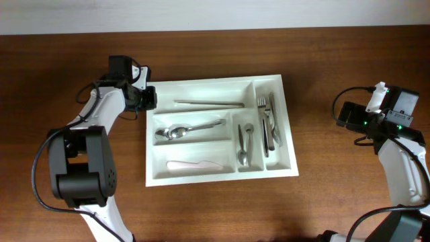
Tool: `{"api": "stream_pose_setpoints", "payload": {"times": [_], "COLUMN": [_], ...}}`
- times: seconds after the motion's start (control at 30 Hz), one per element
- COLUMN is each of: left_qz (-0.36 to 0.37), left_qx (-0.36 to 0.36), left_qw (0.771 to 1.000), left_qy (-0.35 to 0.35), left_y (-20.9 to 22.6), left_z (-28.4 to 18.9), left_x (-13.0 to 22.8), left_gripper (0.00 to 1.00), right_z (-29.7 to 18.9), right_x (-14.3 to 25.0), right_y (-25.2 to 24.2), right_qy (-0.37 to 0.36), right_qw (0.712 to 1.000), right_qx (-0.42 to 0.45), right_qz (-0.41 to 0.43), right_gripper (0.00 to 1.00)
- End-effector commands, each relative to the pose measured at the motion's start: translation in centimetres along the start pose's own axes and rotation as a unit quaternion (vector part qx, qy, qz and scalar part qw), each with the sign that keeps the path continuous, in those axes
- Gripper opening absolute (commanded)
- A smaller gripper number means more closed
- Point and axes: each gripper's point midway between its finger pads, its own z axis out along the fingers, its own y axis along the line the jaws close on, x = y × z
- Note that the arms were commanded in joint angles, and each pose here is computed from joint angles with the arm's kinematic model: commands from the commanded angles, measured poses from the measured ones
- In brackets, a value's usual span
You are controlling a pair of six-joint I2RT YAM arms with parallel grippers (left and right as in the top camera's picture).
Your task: Pack container
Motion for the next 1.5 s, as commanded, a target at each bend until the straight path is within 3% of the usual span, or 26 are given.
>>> {"api": "stream_pose_setpoints", "payload": {"times": [0.0,0.37,0.5,0.67,0.7,1.0,1.23,1.47], "left_qz": [0.017,0.024,0.022,0.026,0.026,0.012,-0.038,-0.064], "left_qx": [-0.013,-0.013,-0.013,-0.012,-0.013,-0.061,-0.161,-0.172], "left_qw": [1.0,0.999,0.999,0.998,0.997,0.983,0.966,0.967], "left_qy": [-0.017,-0.045,-0.038,-0.059,-0.067,-0.172,-0.201,-0.177], "left_y": [0.9,0.9,0.9,0.5,0.4,2.4,7.8,9.8], "left_z": [0.2,0.1,0.1,-1.5,-2.3,-16.0,-25.5,-26.1], "left_x": [-1.0,-2.3,-2.0,-3.9,-4.7,-13.6,-13.8,-11.8], "left_gripper": [0.21,0.29,0.53,0.97,0.99,0.99,0.99,0.99], "right_z": [-0.1,-0.1,-0.1,-0.1,-0.1,-0.1,-0.1,-0.1], "right_x": [-0.4,-0.4,-0.4,-0.4,-0.4,-0.4,-0.4,-0.4], "right_y": [-0.2,-0.2,-0.2,-0.2,-0.2,-0.2,-0.2,-0.2], "right_qy": [-0.004,-0.004,-0.004,-0.004,-0.004,-0.004,-0.004,-0.004], "right_qw": [1.0,1.0,1.0,1.0,1.0,1.0,1.0,1.0], "right_qx": [0.001,0.001,0.001,0.001,0.001,0.001,0.001,0.001], "right_qz": [-0.001,-0.001,-0.001,-0.001,-0.001,-0.001,-0.001,-0.001], "right_gripper": [0.98,0.99,0.99,0.99,0.99,0.99,0.99,0.99]}}
